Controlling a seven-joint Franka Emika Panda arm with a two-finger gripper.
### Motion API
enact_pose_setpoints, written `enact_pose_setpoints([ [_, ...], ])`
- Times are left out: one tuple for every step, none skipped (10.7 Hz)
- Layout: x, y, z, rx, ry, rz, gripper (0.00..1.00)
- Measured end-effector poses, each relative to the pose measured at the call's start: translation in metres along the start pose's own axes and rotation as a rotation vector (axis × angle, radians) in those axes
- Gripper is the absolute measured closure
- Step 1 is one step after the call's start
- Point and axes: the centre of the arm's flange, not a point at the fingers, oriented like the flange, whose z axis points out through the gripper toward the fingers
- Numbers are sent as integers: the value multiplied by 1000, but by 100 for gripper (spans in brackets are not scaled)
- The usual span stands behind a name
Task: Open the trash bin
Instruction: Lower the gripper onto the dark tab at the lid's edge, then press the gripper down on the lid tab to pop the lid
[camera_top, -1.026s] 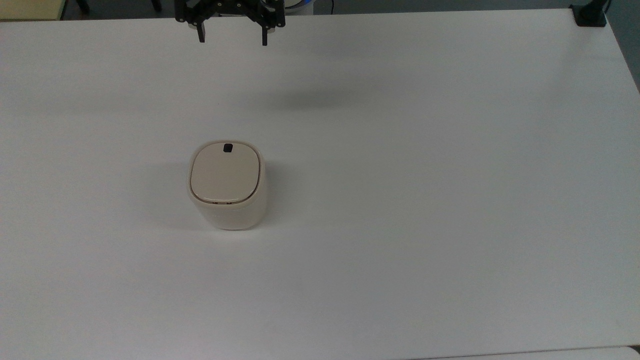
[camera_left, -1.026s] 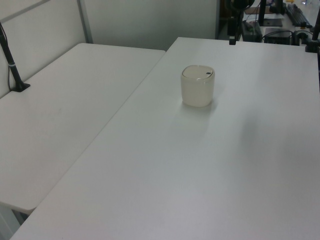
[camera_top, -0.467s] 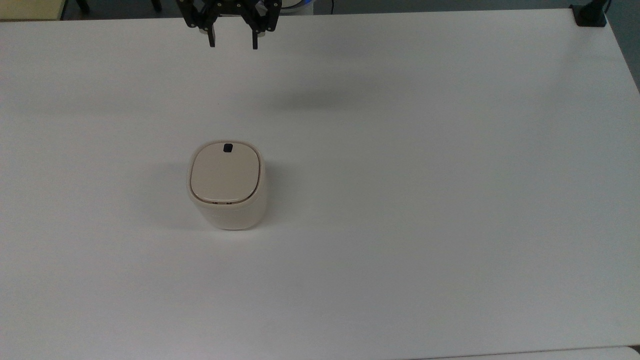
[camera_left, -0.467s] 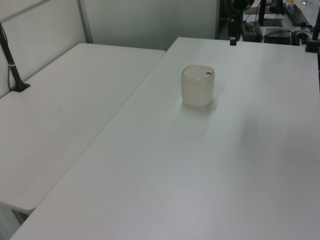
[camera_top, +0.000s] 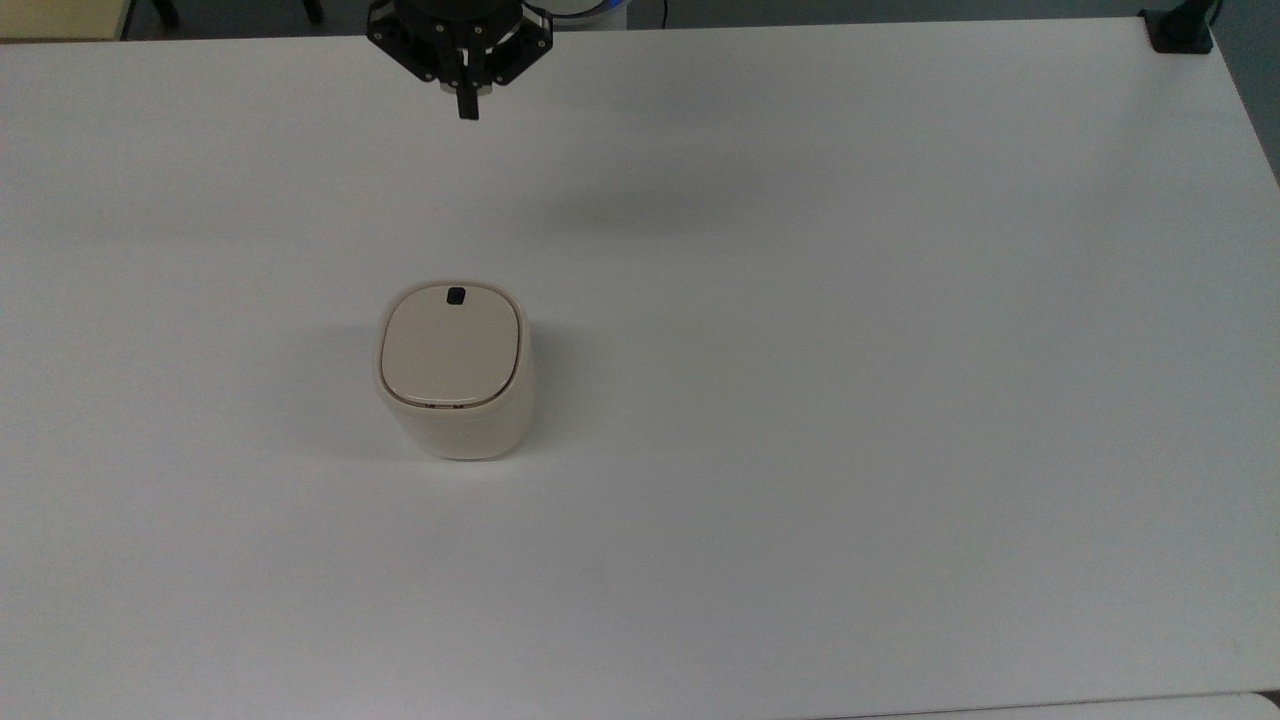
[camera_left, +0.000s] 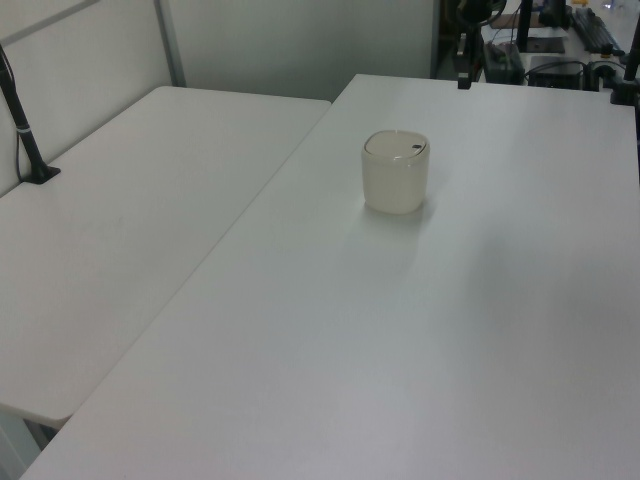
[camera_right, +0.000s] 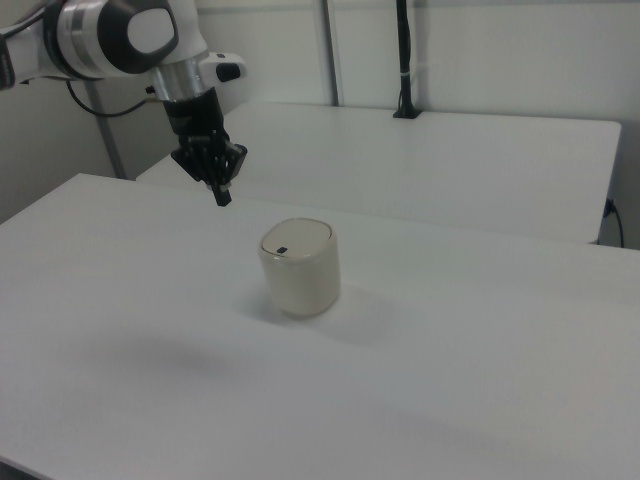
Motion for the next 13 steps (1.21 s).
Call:
enact_pose_setpoints([
  [8,1,7,3,22,3,99],
  [16,4,16,5,41,8,99],
  [24,9,25,6,58,17,99],
  [30,16,35,5,68,27,99],
  [36,21,43,5,79,35,99],
  [41,25,51,4,87,41,99],
  [47,26,62,5,90,53,99],
  [54,26,75,6,97,75,99],
  [60,25,89,7,97,90,99],
  [65,25,102,8,89,99,99],
  [68,26,112,9,84,105,99],
  [71,26,120,9,78,106,99],
  [73,26,126,10,76,106,99],
])
